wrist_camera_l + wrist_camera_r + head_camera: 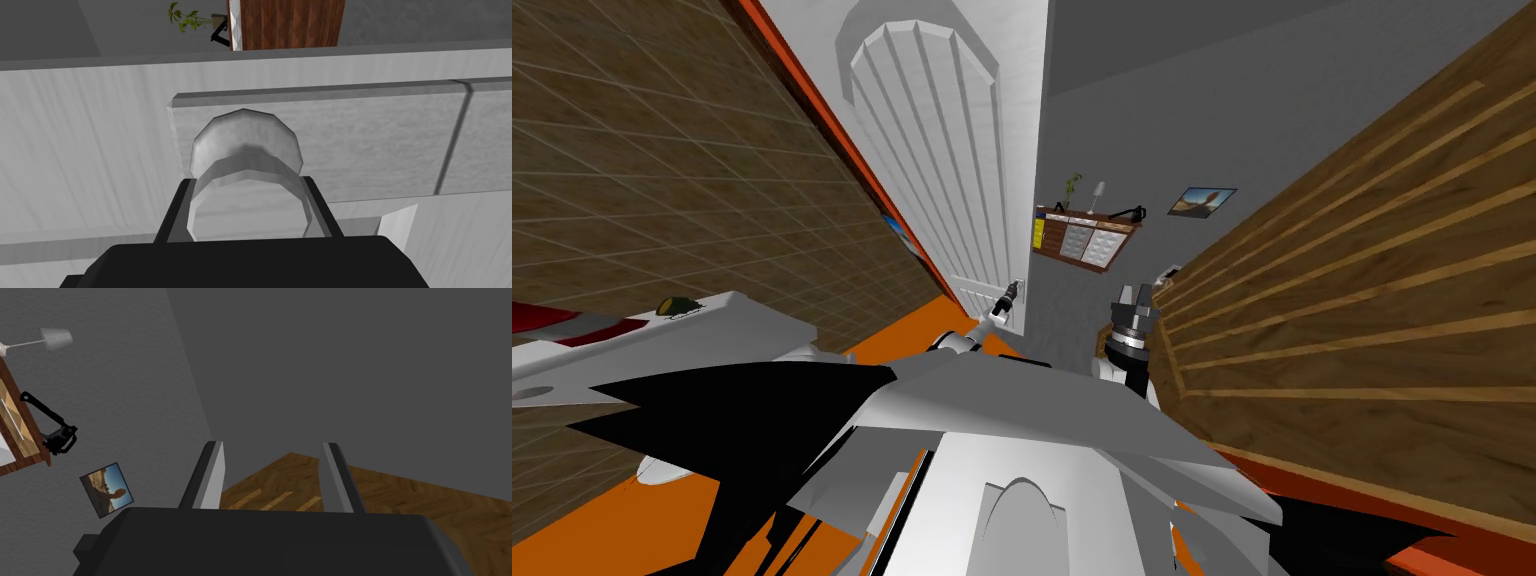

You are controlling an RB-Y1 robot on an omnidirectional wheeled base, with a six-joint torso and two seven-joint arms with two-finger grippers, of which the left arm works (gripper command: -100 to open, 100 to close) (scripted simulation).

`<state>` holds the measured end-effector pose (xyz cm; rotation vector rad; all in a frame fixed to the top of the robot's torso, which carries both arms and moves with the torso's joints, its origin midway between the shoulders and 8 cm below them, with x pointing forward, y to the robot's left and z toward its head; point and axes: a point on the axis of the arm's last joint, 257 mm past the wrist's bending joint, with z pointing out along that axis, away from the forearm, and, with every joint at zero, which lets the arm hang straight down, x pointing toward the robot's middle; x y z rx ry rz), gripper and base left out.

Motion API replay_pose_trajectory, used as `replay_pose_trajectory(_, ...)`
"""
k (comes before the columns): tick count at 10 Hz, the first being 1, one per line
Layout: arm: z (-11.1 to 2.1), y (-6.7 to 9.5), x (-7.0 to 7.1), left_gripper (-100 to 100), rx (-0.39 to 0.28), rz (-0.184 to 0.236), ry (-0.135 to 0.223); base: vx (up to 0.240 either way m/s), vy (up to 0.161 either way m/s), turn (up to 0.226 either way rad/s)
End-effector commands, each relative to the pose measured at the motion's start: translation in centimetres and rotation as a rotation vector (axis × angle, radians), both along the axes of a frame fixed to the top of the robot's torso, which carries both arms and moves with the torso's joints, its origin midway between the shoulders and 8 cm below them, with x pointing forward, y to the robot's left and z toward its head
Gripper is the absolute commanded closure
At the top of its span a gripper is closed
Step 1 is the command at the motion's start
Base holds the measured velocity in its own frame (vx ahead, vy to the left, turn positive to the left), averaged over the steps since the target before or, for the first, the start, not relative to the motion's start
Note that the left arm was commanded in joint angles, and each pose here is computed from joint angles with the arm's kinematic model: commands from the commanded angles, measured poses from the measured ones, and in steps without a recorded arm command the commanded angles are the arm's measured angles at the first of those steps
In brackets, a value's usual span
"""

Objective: Push the door open

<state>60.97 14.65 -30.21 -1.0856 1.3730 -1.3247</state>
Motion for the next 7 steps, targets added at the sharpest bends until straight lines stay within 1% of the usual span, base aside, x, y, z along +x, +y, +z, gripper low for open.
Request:
replay_pose_trajectory(1, 0.5, 2.5, 0.4, 100, 0.005, 0.04, -0.008, 0.183, -0.16, 0.079)
replay_pose_trajectory(2, 0.5, 3.4, 0.5, 100, 0.004, 0.055, -0.008, 0.153, -0.189, 0.128)
replay_pose_trajectory(3, 0.4, 3.4, 0.4, 100, 0.004, 0.056, -0.005, 0.114, -0.115, 0.047)
replay_pose_trajectory(4, 0.5, 3.4, 0.5, 100, 0.004, 0.055, -0.008, 0.072, -0.019, -0.013)
replay_pose_trajectory(5, 0.5, 4.6, 0.6, 100, 0.001, 0.079, -0.008, 0.117, -0.094, 0.046)
replay_pose_trajectory(6, 0.6, 5.0, 0.6, 100, 0.0, 0.087, -0.008, 0.131, -0.133, 0.099)
replay_pose_trajectory(7, 0.6, 5.7, 0.7, 100, -0.002, 0.102, -0.008, 0.157, -0.127, 0.107)
